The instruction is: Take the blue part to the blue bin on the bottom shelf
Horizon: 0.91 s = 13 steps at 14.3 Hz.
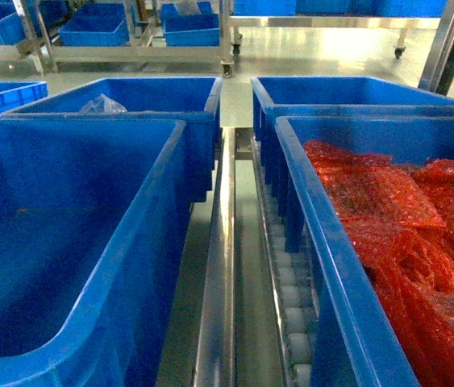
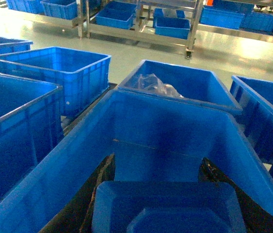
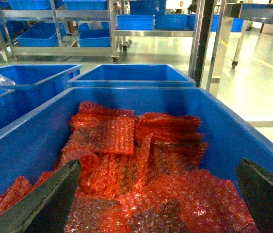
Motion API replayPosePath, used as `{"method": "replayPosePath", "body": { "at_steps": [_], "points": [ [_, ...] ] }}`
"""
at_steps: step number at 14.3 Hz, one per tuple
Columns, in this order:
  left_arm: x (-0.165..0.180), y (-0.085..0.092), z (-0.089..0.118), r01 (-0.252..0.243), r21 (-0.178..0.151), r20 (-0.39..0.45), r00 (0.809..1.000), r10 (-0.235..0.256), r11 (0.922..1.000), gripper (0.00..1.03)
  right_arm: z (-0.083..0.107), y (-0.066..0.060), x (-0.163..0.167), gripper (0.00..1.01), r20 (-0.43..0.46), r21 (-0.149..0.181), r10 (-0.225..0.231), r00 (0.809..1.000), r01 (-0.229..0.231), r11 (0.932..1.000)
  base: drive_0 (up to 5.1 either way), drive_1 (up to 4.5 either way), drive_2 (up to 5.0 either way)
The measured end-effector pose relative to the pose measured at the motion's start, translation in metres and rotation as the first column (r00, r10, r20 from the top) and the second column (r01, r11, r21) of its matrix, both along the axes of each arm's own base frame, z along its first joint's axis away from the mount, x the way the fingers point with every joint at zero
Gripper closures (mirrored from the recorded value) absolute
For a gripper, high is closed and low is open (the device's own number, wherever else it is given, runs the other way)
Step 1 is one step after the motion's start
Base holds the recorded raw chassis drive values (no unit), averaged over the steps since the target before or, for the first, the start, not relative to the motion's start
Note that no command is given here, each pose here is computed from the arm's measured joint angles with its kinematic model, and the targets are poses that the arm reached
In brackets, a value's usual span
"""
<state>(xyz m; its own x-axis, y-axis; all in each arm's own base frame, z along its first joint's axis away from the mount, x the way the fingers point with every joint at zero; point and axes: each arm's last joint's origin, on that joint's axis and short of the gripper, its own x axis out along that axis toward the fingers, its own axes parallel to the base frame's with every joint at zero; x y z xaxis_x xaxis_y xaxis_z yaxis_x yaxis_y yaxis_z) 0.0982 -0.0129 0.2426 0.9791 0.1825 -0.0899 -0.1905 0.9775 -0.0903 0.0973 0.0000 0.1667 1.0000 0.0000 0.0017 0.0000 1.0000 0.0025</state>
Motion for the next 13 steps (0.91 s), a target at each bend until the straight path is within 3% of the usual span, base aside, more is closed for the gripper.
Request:
{"method": "replayPosePath", "body": {
  "at_steps": [13],
  "points": [
    [0.0, 0.0, 0.0, 0.0, 0.0, 0.0, 1.0, 0.0, 1.0, 0.6, 0.0, 0.0, 0.0, 0.03, 0.0, 0.0, 0.0, 1.0, 0.0, 1.0, 0.0, 0.0, 0.0]
  ]
}}
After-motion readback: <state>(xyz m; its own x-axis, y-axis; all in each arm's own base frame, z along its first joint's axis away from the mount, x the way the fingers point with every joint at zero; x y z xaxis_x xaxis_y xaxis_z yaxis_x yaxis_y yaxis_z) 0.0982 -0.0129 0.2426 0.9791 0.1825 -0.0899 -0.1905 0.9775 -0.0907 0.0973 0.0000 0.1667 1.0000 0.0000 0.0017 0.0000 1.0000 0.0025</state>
